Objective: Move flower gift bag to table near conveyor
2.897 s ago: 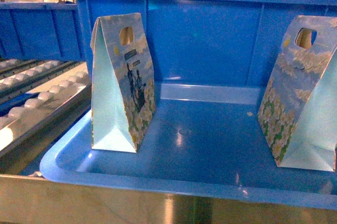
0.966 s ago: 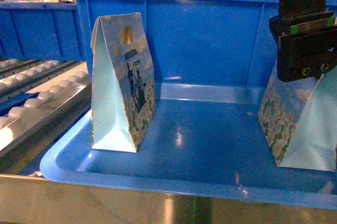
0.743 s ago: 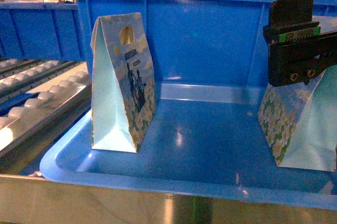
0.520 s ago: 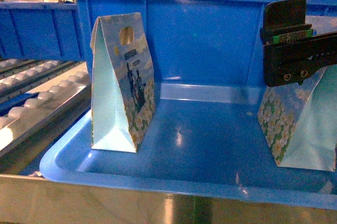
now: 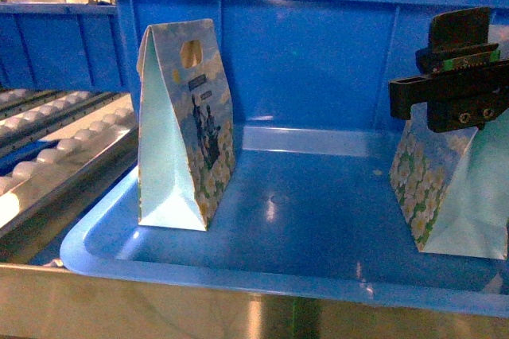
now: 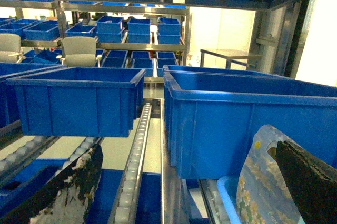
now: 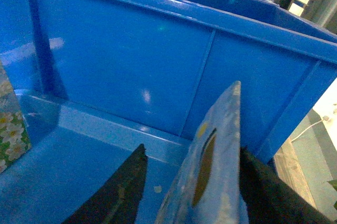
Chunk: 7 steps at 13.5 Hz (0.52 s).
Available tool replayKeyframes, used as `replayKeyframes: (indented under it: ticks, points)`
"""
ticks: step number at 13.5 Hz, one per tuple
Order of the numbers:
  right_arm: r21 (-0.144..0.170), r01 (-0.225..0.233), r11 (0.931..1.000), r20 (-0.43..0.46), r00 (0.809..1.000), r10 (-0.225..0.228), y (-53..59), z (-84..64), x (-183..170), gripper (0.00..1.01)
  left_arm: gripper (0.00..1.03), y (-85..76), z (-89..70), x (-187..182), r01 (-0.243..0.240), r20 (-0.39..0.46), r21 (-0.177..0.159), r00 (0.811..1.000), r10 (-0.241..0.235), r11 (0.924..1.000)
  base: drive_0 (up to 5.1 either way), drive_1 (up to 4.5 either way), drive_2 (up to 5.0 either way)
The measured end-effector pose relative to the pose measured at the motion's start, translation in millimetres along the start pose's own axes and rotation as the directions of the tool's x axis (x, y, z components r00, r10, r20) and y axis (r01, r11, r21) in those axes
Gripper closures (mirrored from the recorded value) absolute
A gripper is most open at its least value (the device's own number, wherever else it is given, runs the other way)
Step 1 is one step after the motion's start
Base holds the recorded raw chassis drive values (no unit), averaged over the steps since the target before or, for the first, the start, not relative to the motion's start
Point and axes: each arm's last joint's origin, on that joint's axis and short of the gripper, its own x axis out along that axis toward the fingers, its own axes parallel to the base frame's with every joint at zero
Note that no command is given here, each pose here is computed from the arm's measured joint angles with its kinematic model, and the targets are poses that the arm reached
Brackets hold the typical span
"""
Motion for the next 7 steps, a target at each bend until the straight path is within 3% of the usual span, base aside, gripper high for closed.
replayKeyframes:
  ticks: [4,5,7]
  points:
    - [0.003,0.018,0.9998,-0.009,1.0,-0.018,-3.5,-0.9,0.8,0.94,0.05,0.0,0.0,0.0,0.0,0.0,0.0,1.0,0.0,1.0,0.0,0.0,0.0]
    - [0.004,0.016,0.9999,-0.011,1.0,-0.016,-3.5,-1.1,0.8,0.99,0.05,0.0,0.0,0.0,0.0,0.0,0.0,1.0,0.0,1.0,0.0,0.0,0.0]
    - [0.006,0.016,0.9999,-0.002,1.0,-0.016,-3.8,0.1,0.1,0.99,0.05,0.0,0.0,0.0,0.0,0.0,0.0,1.0,0.0,1.0,0.0,0.0,0.0]
